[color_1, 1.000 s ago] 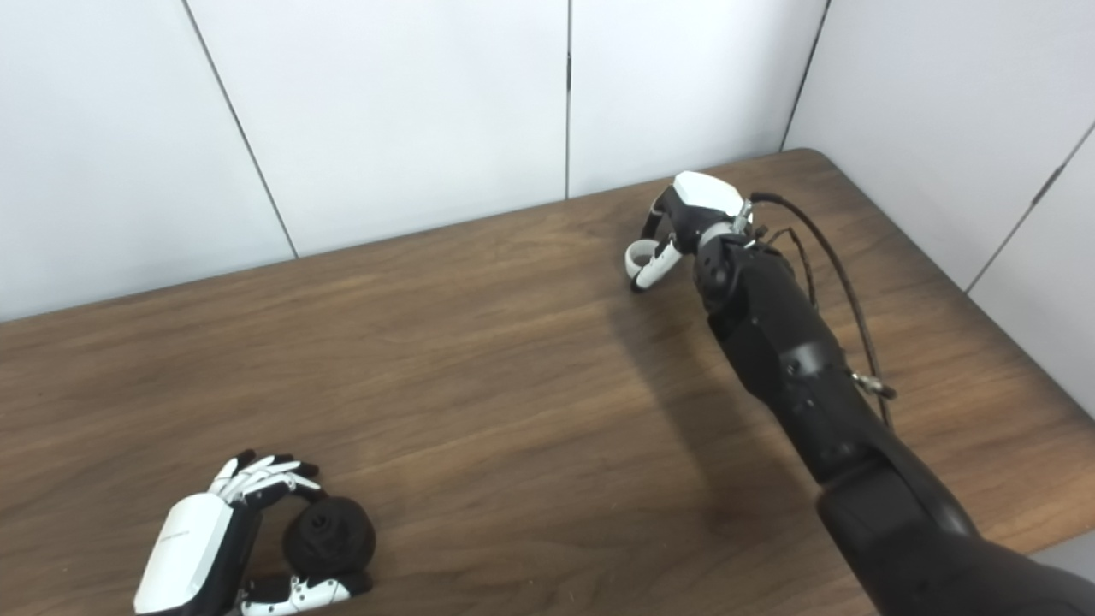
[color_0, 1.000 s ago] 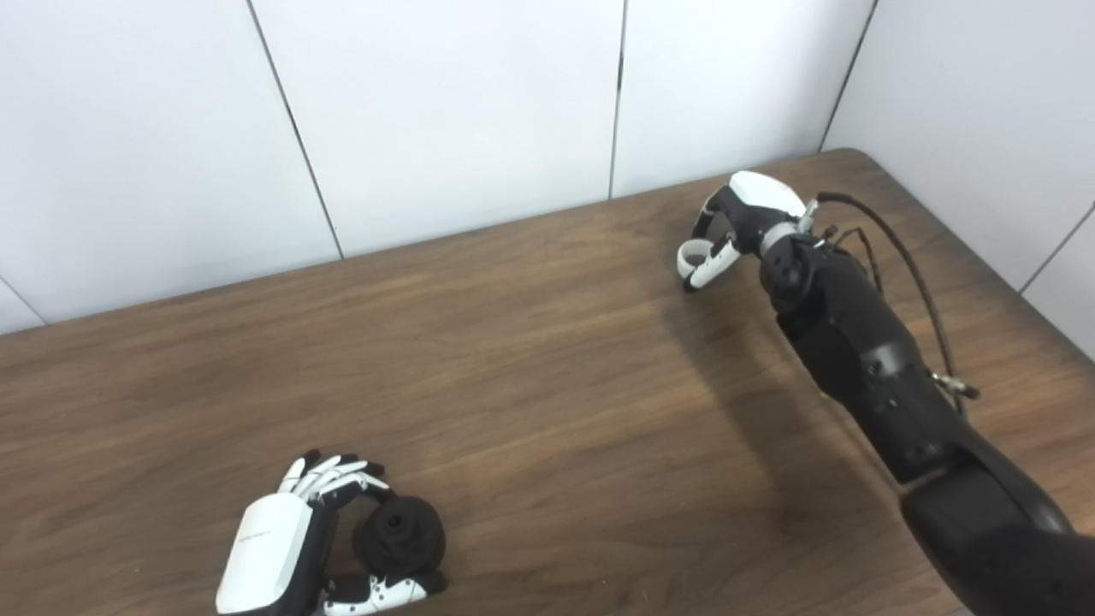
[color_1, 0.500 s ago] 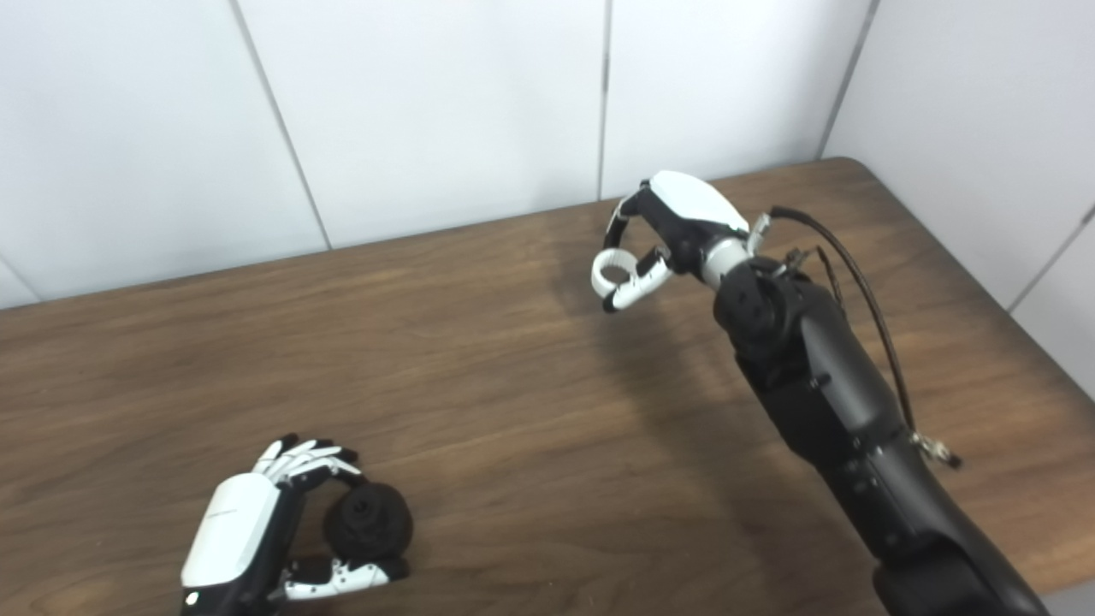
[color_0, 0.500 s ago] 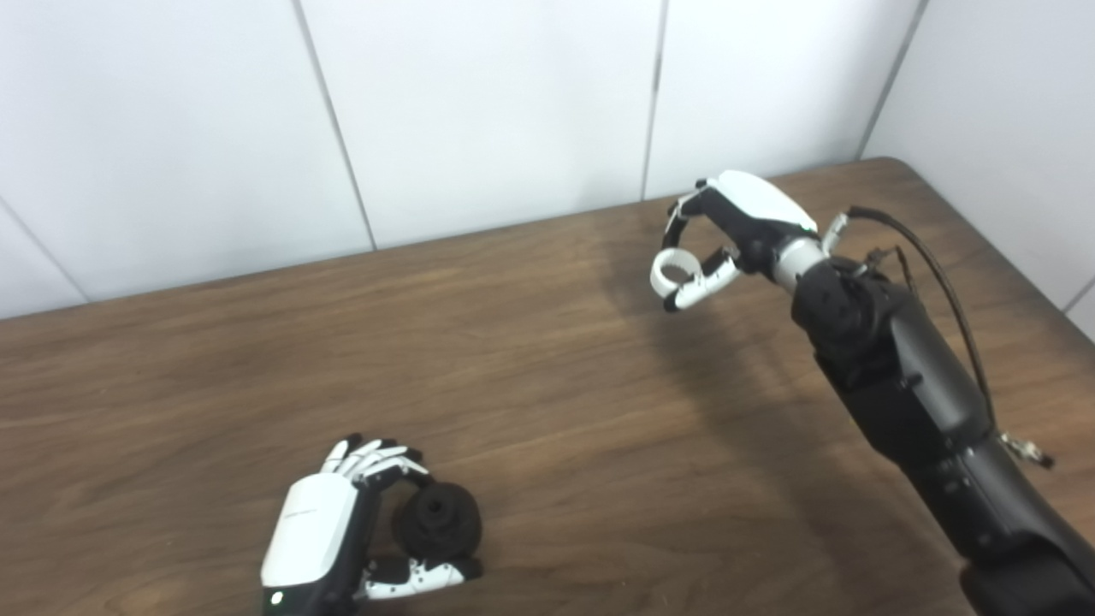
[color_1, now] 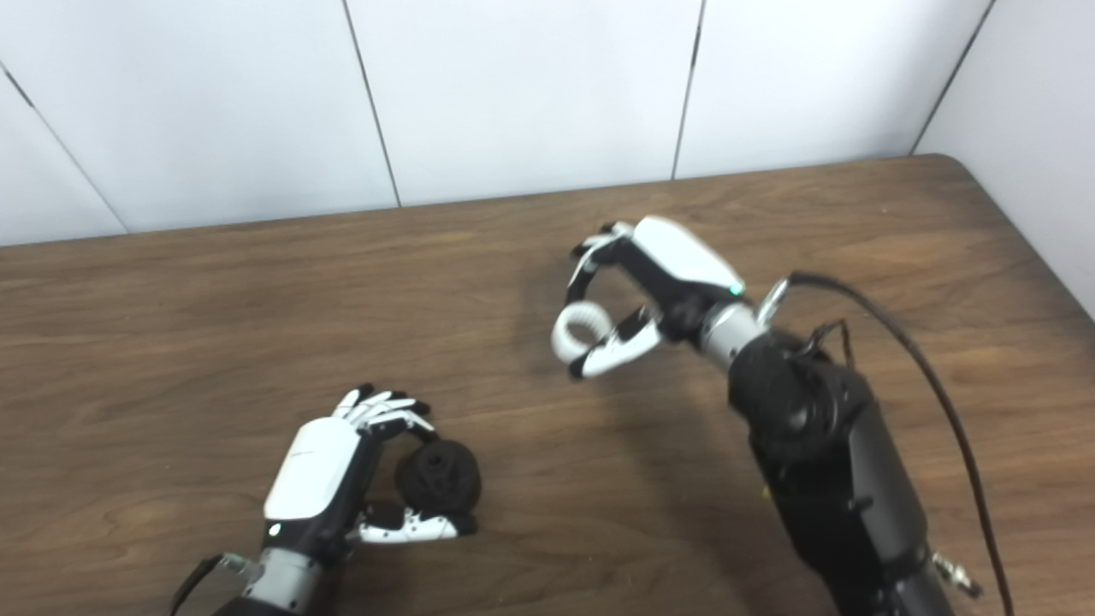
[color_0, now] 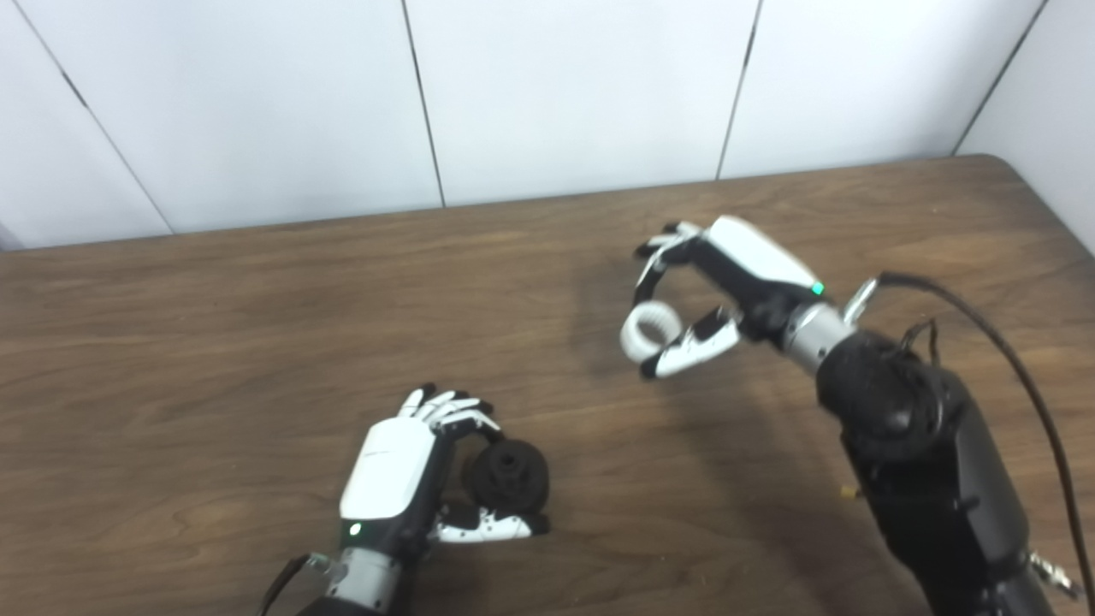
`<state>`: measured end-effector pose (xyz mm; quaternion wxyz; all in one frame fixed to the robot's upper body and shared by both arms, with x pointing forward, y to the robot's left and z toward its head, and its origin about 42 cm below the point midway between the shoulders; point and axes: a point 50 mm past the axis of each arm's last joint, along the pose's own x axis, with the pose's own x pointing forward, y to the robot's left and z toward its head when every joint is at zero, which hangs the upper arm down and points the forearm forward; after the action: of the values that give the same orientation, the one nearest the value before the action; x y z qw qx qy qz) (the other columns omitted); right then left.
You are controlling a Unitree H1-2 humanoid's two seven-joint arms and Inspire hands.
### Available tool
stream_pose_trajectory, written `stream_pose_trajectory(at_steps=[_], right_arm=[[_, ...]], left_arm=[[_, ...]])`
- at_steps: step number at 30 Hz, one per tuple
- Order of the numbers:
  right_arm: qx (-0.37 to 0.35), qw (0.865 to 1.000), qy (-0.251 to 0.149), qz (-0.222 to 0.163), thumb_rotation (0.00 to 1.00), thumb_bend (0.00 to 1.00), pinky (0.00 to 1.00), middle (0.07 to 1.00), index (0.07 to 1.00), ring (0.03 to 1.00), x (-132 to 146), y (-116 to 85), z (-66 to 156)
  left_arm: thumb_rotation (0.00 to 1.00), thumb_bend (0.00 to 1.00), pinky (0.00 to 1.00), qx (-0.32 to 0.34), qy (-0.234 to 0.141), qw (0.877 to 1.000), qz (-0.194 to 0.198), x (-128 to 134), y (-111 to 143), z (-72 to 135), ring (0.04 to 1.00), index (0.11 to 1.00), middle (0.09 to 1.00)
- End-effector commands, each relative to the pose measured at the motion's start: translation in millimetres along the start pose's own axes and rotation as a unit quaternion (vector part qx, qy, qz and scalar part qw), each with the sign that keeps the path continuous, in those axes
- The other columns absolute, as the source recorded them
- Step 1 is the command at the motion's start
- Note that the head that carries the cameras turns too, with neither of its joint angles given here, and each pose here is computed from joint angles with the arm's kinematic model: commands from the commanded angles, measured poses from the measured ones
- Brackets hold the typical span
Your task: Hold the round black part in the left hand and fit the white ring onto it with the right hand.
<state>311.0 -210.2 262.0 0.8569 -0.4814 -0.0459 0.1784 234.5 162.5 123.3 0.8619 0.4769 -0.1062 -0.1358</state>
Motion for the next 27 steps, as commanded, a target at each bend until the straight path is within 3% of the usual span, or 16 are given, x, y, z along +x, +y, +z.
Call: stream_pose_trajectory(at_steps=[1,9,27], right_arm=[[-0.011,0.999,-0.027,-0.021,0.13,0.52,1.0,0.852,0.482,0.959,-4,-8,16],[0.004,0.998,-0.056,0.009,0.13,0.52,1.0,0.854,0.482,0.946,-16,12,38],[0.03,0.996,-0.075,0.042,0.13,0.52,1.0,0.855,0.481,0.947,-14,41,49]], left_arm=[[0.05,0.52,0.97,0.008,-0.005,1.0,-0.002,1,2,6,0.86,0.485,0.778],[0.05,0.52,0.97,0.011,0.001,1.0,-0.009,6,4,14,0.868,0.485,0.786],[0.05,0.52,0.98,0.025,-0.002,1.0,-0.01,11,0,20,0.876,0.486,0.787]])
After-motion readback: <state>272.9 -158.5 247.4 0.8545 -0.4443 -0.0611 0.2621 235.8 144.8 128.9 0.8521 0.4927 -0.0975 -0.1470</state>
